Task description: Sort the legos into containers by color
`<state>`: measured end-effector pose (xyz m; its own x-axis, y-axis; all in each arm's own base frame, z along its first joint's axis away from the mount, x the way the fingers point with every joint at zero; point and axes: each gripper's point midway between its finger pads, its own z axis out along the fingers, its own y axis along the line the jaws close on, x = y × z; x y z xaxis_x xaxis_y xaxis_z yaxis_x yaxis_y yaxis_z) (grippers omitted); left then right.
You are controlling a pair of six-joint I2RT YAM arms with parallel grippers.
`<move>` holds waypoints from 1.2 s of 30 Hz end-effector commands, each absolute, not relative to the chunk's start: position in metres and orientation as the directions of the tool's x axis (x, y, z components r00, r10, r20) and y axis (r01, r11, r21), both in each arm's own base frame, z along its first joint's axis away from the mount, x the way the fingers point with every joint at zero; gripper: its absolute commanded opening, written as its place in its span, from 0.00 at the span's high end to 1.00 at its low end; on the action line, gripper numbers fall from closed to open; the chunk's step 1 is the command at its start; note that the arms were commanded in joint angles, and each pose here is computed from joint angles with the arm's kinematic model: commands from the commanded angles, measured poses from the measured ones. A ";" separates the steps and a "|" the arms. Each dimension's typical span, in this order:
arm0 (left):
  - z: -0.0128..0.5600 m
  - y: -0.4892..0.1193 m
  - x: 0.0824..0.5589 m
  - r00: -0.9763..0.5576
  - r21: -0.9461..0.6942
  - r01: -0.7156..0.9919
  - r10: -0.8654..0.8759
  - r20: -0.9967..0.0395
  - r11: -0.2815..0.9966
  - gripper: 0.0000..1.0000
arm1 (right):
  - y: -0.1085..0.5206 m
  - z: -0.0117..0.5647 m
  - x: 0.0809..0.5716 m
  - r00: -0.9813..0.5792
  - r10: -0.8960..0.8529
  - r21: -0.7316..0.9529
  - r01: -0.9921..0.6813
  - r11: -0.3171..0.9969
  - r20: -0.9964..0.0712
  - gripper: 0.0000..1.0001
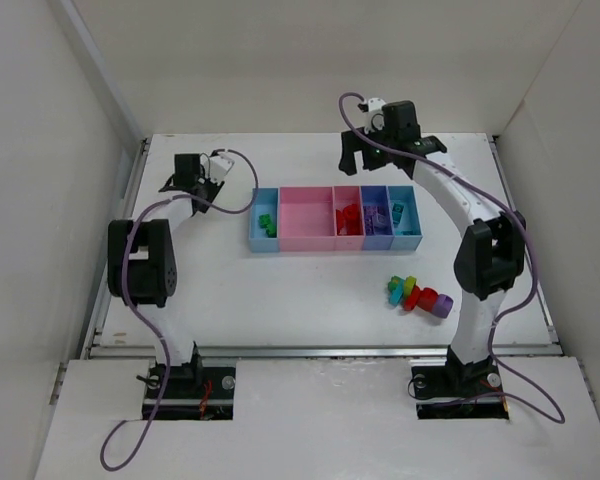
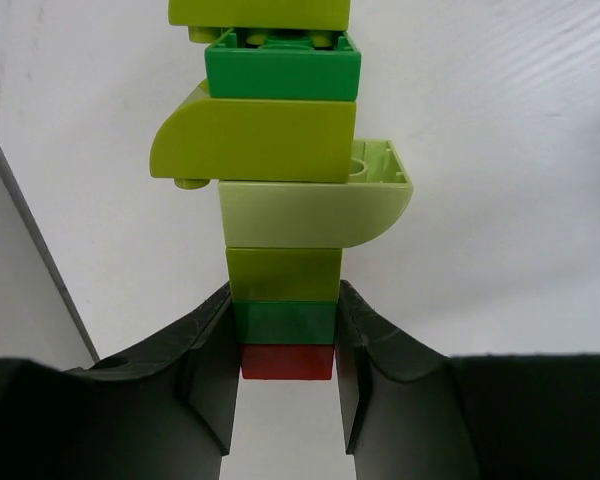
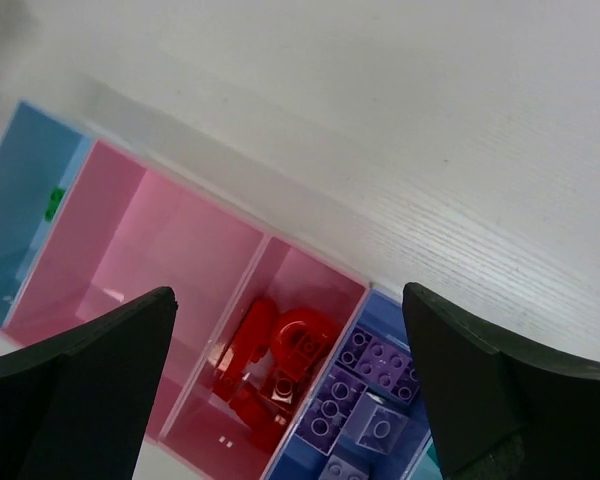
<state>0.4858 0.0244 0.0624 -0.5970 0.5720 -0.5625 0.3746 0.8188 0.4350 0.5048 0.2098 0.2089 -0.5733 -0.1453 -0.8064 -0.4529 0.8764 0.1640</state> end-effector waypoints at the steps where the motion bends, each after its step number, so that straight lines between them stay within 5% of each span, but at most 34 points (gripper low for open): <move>1: 0.154 -0.012 0.481 -0.359 0.378 0.484 0.573 -0.737 0.789 1.00 | 0.245 0.276 0.482 -0.361 -0.218 0.076 -0.649 0.757 -0.907 0.00; 7: 0.195 -0.078 0.385 -0.052 0.288 0.867 0.648 -0.760 0.408 1.00 | 0.275 0.278 0.421 -0.006 -0.507 -0.262 -0.851 0.456 -0.862 0.00; 12: 0.213 -0.105 0.341 0.042 0.279 0.919 0.637 -0.770 0.277 1.00 | 0.311 0.317 0.371 0.132 -0.325 -0.215 -0.949 0.233 -0.936 0.00; 20: 0.262 -0.148 0.297 0.327 0.516 0.837 0.589 -0.739 0.183 1.00 | 0.339 0.337 0.341 -0.179 -0.115 0.174 -0.983 0.058 -0.977 0.00; 22: 0.261 -0.158 0.287 0.368 0.537 0.829 0.572 -0.733 0.155 1.00 | 0.352 0.333 0.322 -0.119 -0.124 0.124 -0.992 -0.034 -0.985 0.00; 27: 0.266 -0.170 0.269 0.399 0.528 0.842 0.536 -0.744 0.105 1.00 | 0.364 0.333 0.288 0.225 -0.148 -0.222 -0.974 -0.040 -0.963 0.00; 36: 0.249 -0.170 0.261 0.398 0.514 0.856 0.563 -0.724 0.055 1.00 | 0.342 0.327 0.291 0.307 -0.288 -0.340 -0.938 0.071 -0.907 0.00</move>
